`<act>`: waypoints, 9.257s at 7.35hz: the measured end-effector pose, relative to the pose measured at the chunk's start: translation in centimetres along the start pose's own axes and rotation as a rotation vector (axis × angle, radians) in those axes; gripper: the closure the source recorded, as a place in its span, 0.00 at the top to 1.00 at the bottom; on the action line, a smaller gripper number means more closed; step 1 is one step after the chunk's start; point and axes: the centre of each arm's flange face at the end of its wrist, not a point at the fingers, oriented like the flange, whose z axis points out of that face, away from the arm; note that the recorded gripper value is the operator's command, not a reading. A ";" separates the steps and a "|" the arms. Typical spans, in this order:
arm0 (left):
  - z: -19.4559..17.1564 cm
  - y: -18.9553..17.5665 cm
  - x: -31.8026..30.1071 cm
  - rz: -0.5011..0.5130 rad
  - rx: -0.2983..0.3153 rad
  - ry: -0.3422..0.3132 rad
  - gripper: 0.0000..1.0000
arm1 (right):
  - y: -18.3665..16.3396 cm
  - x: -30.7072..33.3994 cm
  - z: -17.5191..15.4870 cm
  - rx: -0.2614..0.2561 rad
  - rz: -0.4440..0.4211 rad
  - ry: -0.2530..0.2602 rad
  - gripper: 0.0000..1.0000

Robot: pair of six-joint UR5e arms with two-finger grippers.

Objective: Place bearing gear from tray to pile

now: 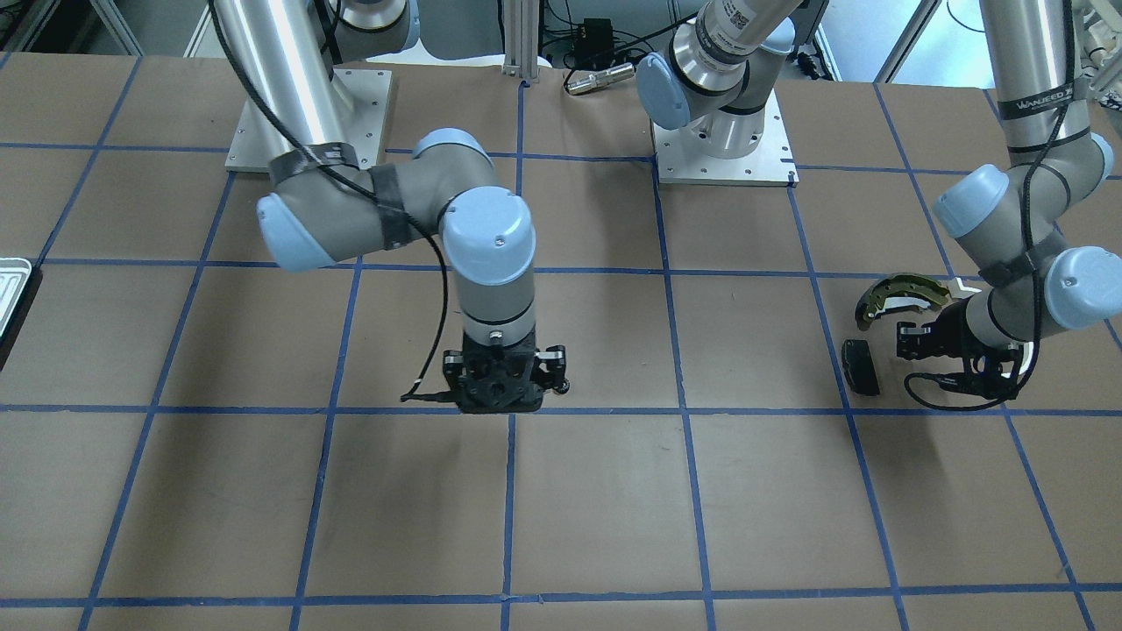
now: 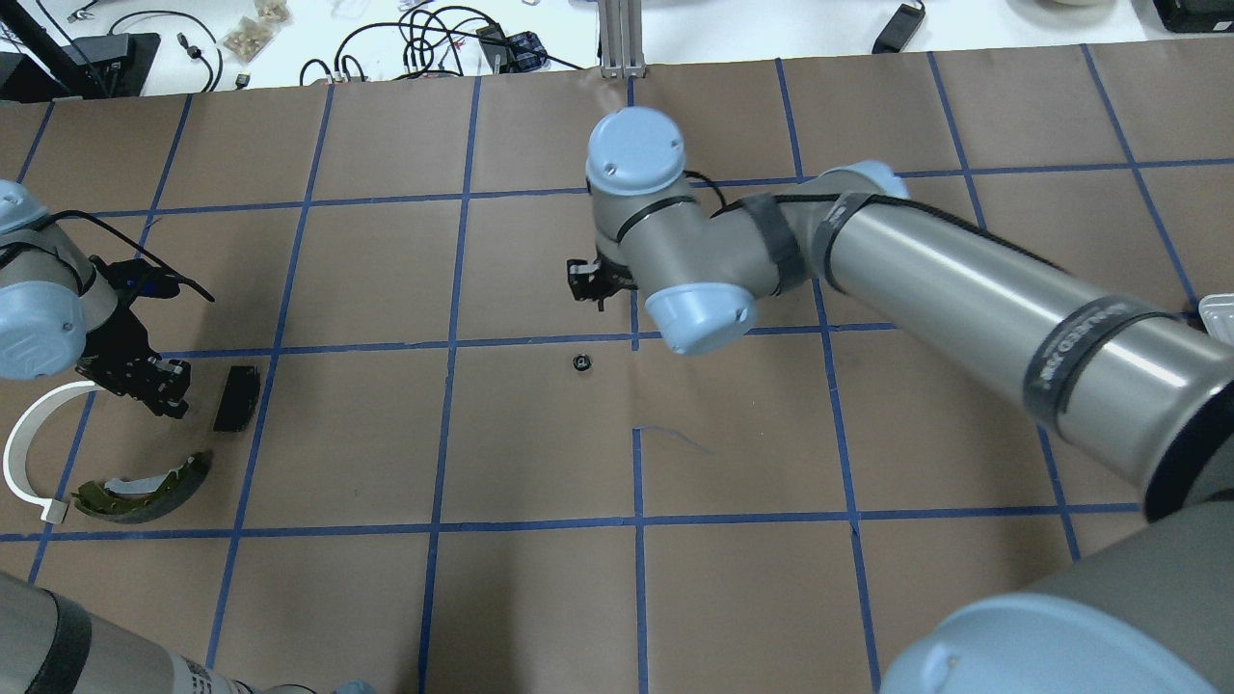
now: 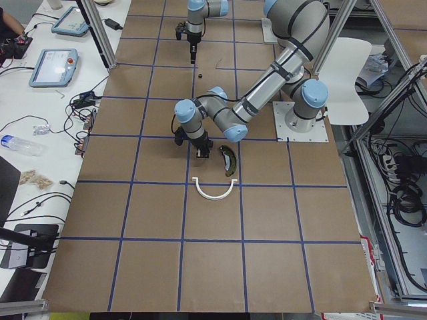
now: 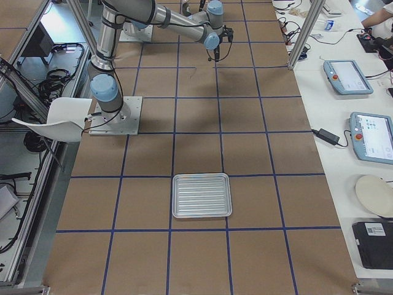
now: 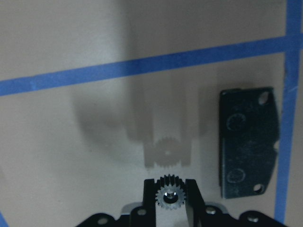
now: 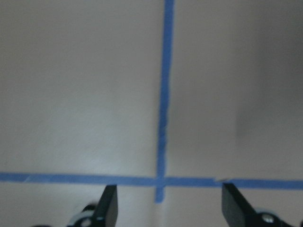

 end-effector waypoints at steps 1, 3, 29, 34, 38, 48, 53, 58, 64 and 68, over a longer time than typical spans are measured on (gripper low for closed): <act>-0.5 -0.1 0.1 -0.002 0.007 -0.005 1.00 | -2.5 5.8 -4.4 -0.023 -0.012 0.016 1.00; -2.9 -0.4 0.3 -0.003 0.036 -0.032 1.00 | -4.0 14.9 -12.7 -0.052 -0.018 0.028 1.00; -1.5 -10.3 50.0 -0.151 0.094 0.036 0.21 | 5.6 18.2 -20.7 -0.032 -0.006 0.014 1.00; -2.6 -9.6 49.7 -0.139 0.099 0.025 0.00 | 5.7 18.2 -20.3 -0.041 -0.019 0.018 1.00; -9.4 -11.1 35.9 -0.073 0.105 -0.033 0.00 | 5.7 18.2 -20.2 -0.042 -0.019 0.017 1.00; -4.4 -1.7 -4.5 -0.017 -0.029 0.020 0.00 | 5.7 18.2 -20.1 -0.044 -0.021 0.018 1.00; 0.3 -0.7 -2.7 0.009 -0.012 -0.002 0.00 | 5.7 18.1 -20.1 -0.040 -0.022 0.018 1.00; 0.7 -0.3 -2.4 0.013 -0.014 -0.003 0.43 | 5.7 18.1 -20.1 -0.041 -0.022 0.018 1.00; -2.7 -0.3 -3.8 -0.004 0.019 -0.035 0.94 | 5.7 18.2 -20.1 -0.042 -0.021 0.017 1.00; -16.3 -2.0 -3.2 0.041 0.026 -0.042 0.94 | 5.7 18.2 -20.1 -0.043 -0.020 0.018 1.00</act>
